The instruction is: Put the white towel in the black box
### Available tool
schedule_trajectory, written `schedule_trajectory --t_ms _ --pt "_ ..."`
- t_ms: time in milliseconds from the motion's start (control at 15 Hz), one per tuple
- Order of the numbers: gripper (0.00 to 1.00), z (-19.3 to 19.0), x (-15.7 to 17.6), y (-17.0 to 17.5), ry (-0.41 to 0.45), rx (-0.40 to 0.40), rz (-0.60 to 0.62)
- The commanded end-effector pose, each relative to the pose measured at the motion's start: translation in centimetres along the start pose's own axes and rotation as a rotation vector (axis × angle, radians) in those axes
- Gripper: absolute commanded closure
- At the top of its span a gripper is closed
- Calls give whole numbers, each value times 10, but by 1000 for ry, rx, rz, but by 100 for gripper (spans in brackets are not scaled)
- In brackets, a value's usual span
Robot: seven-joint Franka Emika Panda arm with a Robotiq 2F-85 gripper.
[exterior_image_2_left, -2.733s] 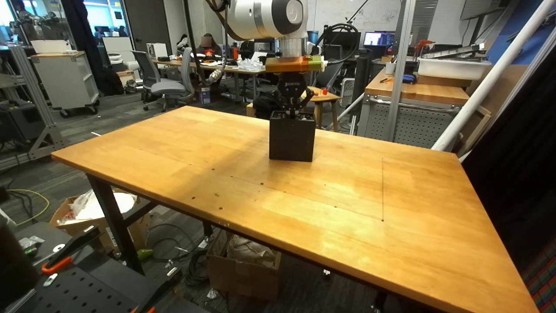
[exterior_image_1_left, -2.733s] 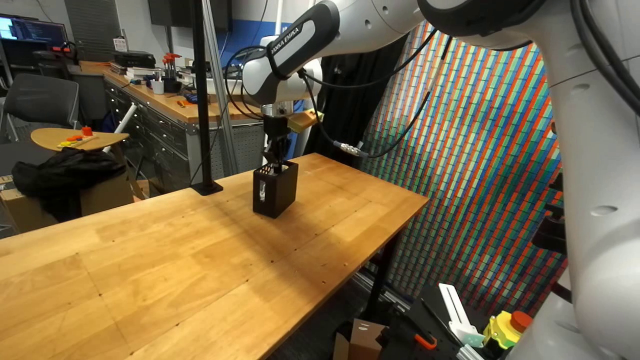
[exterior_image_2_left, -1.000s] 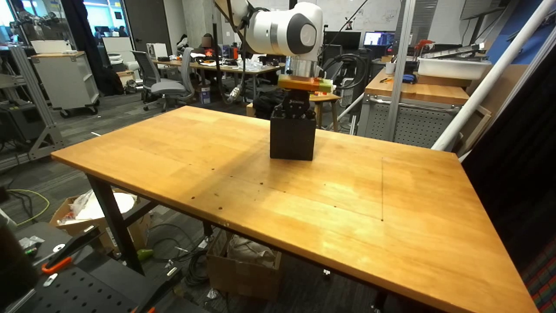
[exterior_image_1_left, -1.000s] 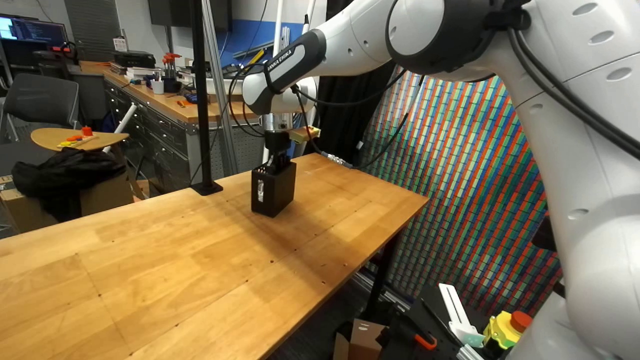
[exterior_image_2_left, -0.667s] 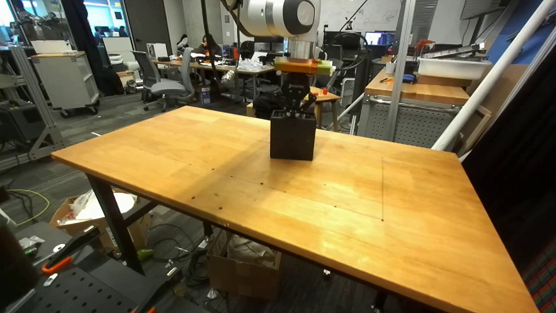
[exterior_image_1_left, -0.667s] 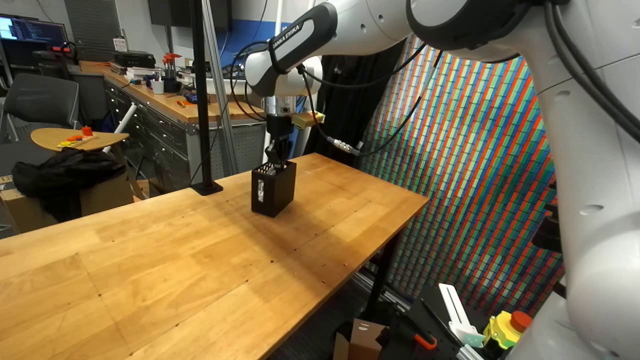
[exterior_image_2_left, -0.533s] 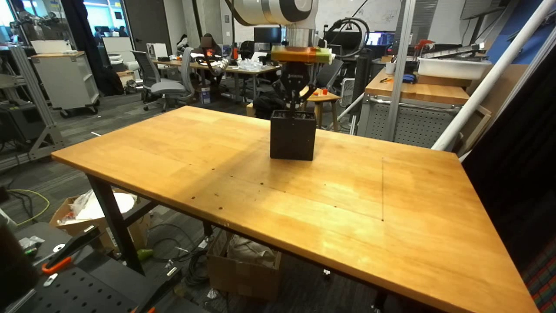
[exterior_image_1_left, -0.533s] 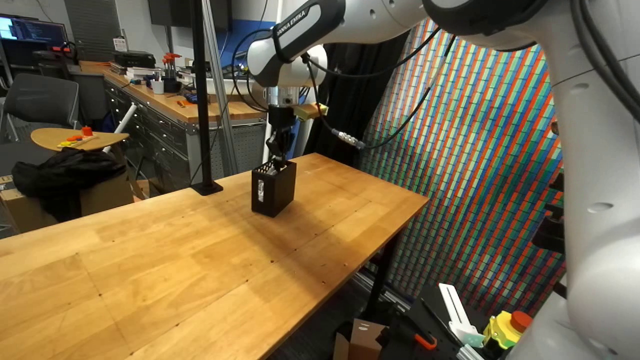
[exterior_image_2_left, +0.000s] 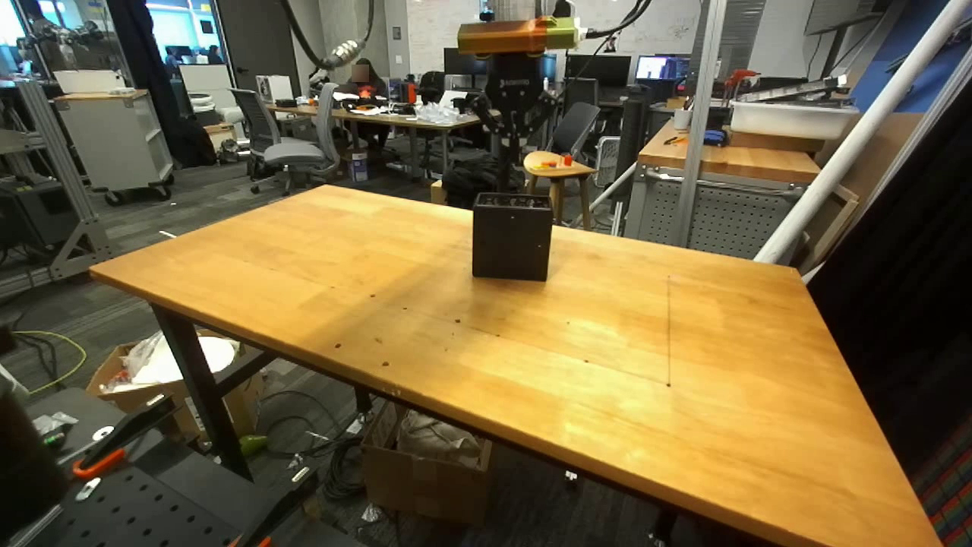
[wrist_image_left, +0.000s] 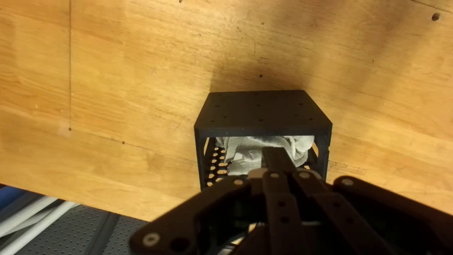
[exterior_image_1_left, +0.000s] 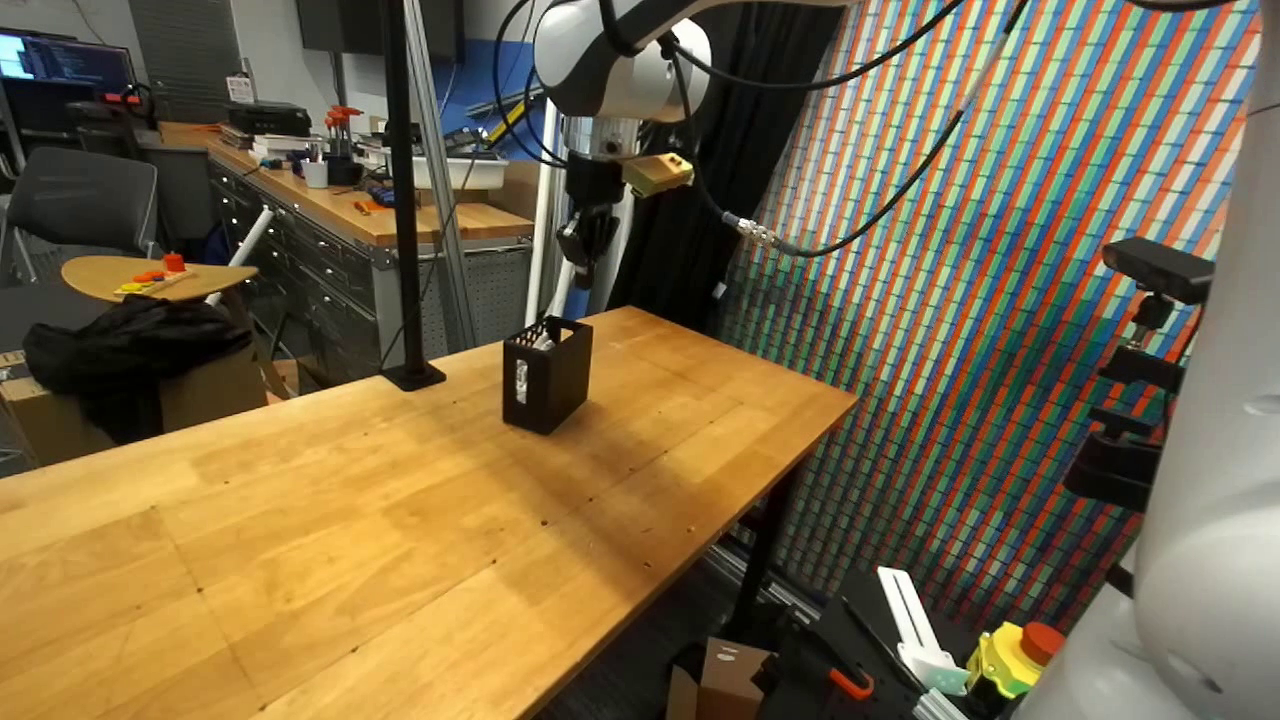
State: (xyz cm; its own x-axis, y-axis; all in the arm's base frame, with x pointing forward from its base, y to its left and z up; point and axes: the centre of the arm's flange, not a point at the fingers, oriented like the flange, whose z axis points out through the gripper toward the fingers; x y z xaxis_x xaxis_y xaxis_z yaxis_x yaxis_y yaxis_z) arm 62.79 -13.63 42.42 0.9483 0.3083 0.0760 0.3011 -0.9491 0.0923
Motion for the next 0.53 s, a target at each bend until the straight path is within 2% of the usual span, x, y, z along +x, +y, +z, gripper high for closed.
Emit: schedule_trajectory --t_ms 0,467 --pt "98 -3 -5 -2 7 -4 5" --pt "98 -4 -13 -7 10 -6 9"
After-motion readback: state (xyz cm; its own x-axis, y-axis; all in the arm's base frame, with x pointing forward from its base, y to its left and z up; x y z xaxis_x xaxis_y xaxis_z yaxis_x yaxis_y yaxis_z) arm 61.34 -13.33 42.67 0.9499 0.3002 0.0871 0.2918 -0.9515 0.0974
